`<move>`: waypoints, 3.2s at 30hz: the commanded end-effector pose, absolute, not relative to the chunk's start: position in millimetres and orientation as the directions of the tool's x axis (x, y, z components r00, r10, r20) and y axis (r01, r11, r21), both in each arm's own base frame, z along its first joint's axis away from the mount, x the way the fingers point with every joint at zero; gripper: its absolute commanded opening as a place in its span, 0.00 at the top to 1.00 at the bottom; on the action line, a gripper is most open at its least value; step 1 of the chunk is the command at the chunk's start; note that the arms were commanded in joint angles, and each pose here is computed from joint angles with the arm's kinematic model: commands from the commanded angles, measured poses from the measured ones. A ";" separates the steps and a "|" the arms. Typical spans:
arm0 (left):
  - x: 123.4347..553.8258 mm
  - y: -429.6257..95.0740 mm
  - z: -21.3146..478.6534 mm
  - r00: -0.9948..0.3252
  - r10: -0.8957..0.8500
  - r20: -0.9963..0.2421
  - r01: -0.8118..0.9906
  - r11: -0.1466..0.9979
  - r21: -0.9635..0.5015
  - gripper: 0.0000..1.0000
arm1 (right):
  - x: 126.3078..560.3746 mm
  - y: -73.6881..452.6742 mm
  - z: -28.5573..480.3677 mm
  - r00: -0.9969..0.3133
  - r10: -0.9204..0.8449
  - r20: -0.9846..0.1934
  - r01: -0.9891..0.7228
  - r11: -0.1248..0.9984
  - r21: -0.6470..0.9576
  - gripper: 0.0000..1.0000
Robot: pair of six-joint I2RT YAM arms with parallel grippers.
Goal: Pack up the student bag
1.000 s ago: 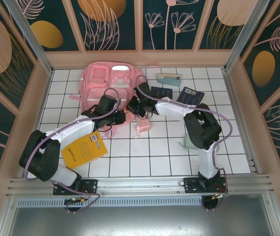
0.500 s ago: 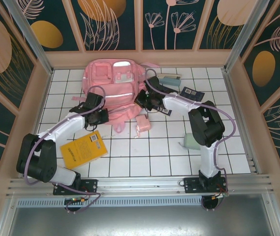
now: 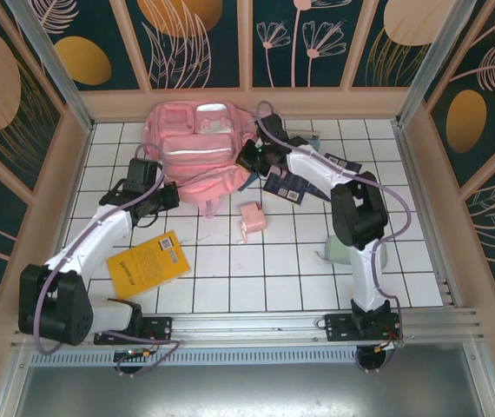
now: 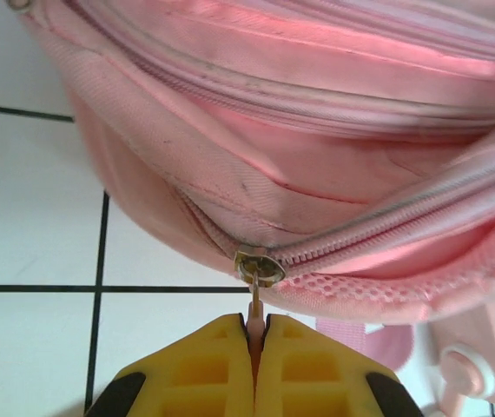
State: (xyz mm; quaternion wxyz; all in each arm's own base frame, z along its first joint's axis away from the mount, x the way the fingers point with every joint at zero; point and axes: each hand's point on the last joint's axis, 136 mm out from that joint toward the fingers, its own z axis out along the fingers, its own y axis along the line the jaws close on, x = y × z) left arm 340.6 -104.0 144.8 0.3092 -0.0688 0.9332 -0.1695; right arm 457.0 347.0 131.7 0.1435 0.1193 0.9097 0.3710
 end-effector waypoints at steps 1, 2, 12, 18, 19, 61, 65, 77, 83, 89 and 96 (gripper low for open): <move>320.8 -122.0 156.2 -0.809 -0.198 -0.554 0.057 0.911 -0.409 1.00 | 501.5 326.1 138.5 -0.884 0.348 -0.312 0.060 0.747 0.662 1.00; 317.3 -131.2 157.5 -0.812 -0.188 -0.553 0.081 0.901 -0.425 1.00 | 506.3 324.5 139.2 -0.881 0.346 -0.324 0.056 0.754 0.654 1.00; 321.3 -198.8 157.5 -0.813 -0.234 -0.533 0.138 0.812 -0.567 1.00 | 512.0 293.1 155.1 -0.848 0.371 -0.378 0.085 0.800 0.594 0.40; 330.5 -224.0 145.0 -0.834 -0.197 -0.515 0.171 0.795 -0.581 1.00 | 462.7 288.1 160.3 -0.860 0.389 -0.330 0.119 0.782 0.611 0.37; 331.6 -227.5 144.6 -0.836 -0.191 -0.515 0.178 0.793 -0.583 1.00 | 453.4 289.4 161.7 -0.864 0.388 -0.321 0.120 0.778 0.616 0.37; 321.8 -88.5 74.2 -0.885 -0.225 -0.407 -0.183 0.973 -0.140 1.00 | 415.2 307.0 144.8 -0.870 0.435 -0.233 0.167 0.704 0.691 1.00; 330.7 -62.1 71.1 -0.880 -0.248 -0.406 -0.240 0.968 -0.069 1.00 | 414.5 302.5 150.1 -0.868 0.429 -0.249 0.151 0.706 0.691 1.00; 384.6 6.2 61.5 -0.819 -0.370 -0.439 -0.416 0.909 0.009 1.00 | 404.1 299.9 163.4 -0.879 0.389 -0.276 0.097 0.713 0.694 1.00; 412.9 33.1 51.6 -0.772 -0.460 -0.438 -0.496 0.867 -0.036 1.00 | 398.2 297.0 169.8 -0.877 0.385 -0.287 0.082 0.710 0.700 1.00; 424.6 62.0 45.5 -0.718 -0.532 -0.449 -0.584 0.811 -0.028 1.00 | 395.5 295.9 171.5 -0.878 0.378 -0.292 0.072 0.710 0.700 1.00; 402.6 66.6 65.5 -0.665 -0.584 -0.465 -0.624 0.777 -0.082 1.00 | 405.6 313.4 164.2 -0.900 0.322 -0.292 0.020 0.702 0.712 1.00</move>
